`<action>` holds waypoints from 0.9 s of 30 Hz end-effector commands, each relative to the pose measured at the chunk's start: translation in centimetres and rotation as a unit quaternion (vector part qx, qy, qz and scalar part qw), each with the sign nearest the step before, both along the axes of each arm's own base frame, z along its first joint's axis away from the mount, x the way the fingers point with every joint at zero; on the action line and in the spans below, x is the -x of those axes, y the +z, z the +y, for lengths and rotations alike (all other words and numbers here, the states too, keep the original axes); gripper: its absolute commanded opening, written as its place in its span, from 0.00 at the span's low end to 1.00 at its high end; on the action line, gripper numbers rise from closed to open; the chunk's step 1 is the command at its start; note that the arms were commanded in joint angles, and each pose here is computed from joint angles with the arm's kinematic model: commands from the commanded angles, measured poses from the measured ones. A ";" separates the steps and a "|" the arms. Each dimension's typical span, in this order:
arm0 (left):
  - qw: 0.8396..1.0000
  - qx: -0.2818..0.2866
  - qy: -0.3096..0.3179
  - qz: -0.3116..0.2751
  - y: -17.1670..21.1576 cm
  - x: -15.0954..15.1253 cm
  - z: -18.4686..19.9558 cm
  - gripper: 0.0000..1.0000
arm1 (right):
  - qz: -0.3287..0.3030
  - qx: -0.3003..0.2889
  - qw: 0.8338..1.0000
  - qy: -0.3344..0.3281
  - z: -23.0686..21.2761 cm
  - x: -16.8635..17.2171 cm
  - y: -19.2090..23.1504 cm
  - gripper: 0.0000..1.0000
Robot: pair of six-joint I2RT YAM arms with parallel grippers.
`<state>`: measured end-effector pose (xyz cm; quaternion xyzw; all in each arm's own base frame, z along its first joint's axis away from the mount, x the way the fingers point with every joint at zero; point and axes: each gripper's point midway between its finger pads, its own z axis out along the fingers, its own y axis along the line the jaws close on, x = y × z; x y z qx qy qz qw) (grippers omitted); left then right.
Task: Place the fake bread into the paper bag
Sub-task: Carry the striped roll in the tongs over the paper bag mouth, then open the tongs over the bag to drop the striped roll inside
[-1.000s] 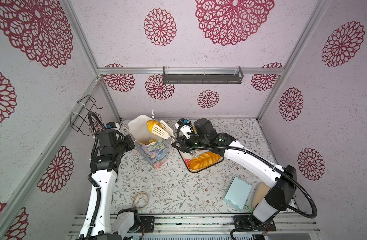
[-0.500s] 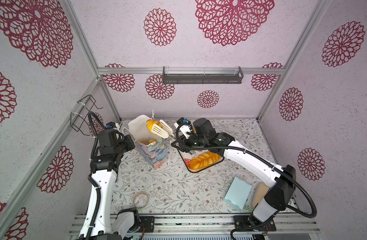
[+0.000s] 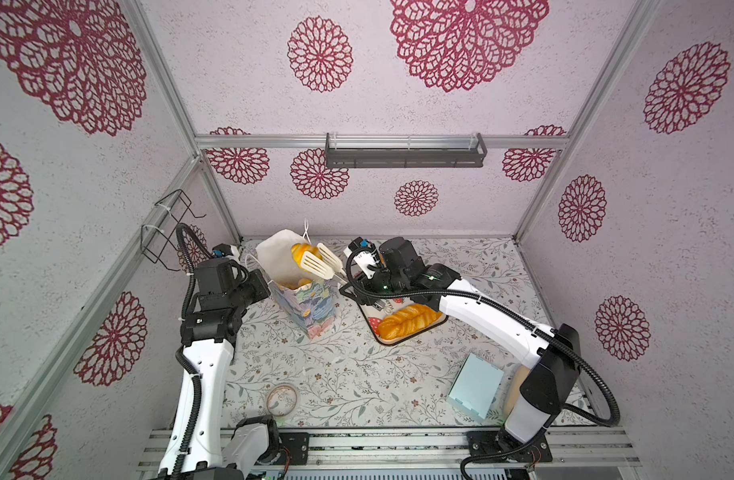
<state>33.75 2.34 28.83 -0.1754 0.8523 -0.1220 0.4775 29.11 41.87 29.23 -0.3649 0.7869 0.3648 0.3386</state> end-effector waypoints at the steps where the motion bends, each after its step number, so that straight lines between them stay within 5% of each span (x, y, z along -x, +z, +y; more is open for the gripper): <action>1: 1.000 0.005 0.001 0.000 -0.3 -0.1 0.1 0.00 | -0.043 -0.034 0.998 0.007 0.6 -0.1 3.6 0.45; 27: 1.000 0.003 0.002 -0.001 -0.3 0.0 0.2 0.00 | -0.041 -0.022 0.999 0.004 0.7 -0.4 3.3 0.57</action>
